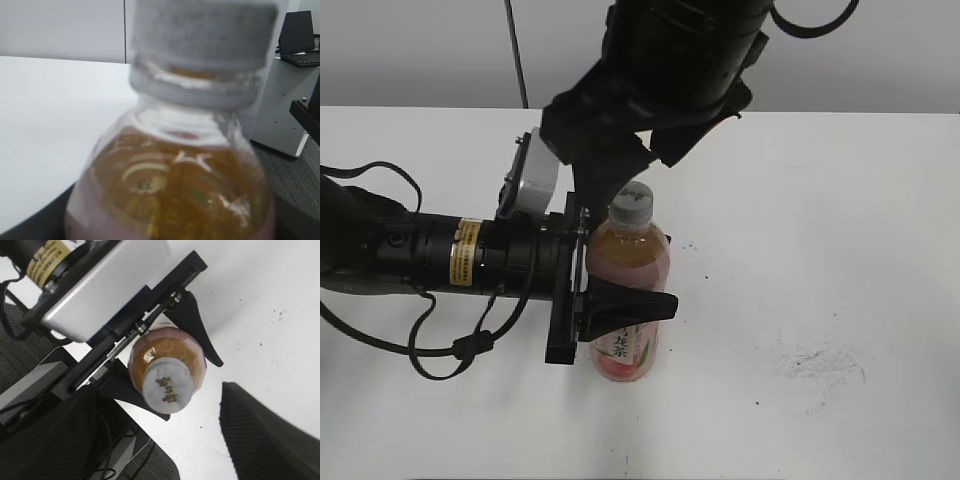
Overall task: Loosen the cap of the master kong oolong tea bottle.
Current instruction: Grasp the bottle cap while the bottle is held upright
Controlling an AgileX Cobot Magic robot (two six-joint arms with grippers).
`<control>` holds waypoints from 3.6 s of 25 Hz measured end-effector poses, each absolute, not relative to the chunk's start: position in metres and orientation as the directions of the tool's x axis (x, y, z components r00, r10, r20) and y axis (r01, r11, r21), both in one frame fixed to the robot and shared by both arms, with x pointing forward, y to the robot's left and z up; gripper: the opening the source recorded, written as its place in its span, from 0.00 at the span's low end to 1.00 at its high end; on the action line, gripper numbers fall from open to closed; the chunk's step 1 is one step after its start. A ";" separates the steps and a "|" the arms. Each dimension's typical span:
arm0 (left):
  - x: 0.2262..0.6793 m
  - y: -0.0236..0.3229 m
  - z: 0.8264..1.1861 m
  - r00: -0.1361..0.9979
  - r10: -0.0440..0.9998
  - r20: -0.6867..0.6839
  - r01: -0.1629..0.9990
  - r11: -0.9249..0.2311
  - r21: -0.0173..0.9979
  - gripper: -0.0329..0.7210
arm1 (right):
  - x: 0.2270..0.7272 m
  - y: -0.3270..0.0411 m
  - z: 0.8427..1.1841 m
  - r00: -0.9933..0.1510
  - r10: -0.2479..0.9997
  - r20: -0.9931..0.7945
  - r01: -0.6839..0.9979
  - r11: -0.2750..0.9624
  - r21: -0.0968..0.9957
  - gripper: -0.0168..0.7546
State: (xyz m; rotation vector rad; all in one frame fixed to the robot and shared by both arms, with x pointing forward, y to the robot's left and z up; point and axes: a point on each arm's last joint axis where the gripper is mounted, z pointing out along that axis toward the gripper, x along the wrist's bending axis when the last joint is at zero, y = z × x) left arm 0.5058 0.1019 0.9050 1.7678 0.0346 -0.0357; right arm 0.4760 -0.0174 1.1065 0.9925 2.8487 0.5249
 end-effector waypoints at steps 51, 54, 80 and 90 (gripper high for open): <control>0.506 0.102 0.905 0.999 0.001 -0.037 0.037 -0.193 0.980 0.63 | 0.488 -0.008 1.082 -0.207 -0.947 -0.247 -0.965 0.239 -0.106 0.38; 0.506 0.102 0.906 0.999 0.003 -0.040 0.039 -0.184 0.982 0.63 | 0.488 -0.008 1.086 -0.122 -0.963 -0.242 -0.979 0.157 -0.133 0.38; 0.506 0.102 0.904 0.999 0.002 -0.041 0.041 -0.199 0.979 0.63 | 0.484 -0.010 1.107 -0.914 -0.287 -0.287 -0.353 0.912 0.210 0.76; 0.506 0.102 0.905 0.999 0.005 -0.042 0.042 -0.198 0.979 0.63 | 0.488 -0.014 1.107 -0.908 0.400 -0.129 0.341 0.880 0.330 0.76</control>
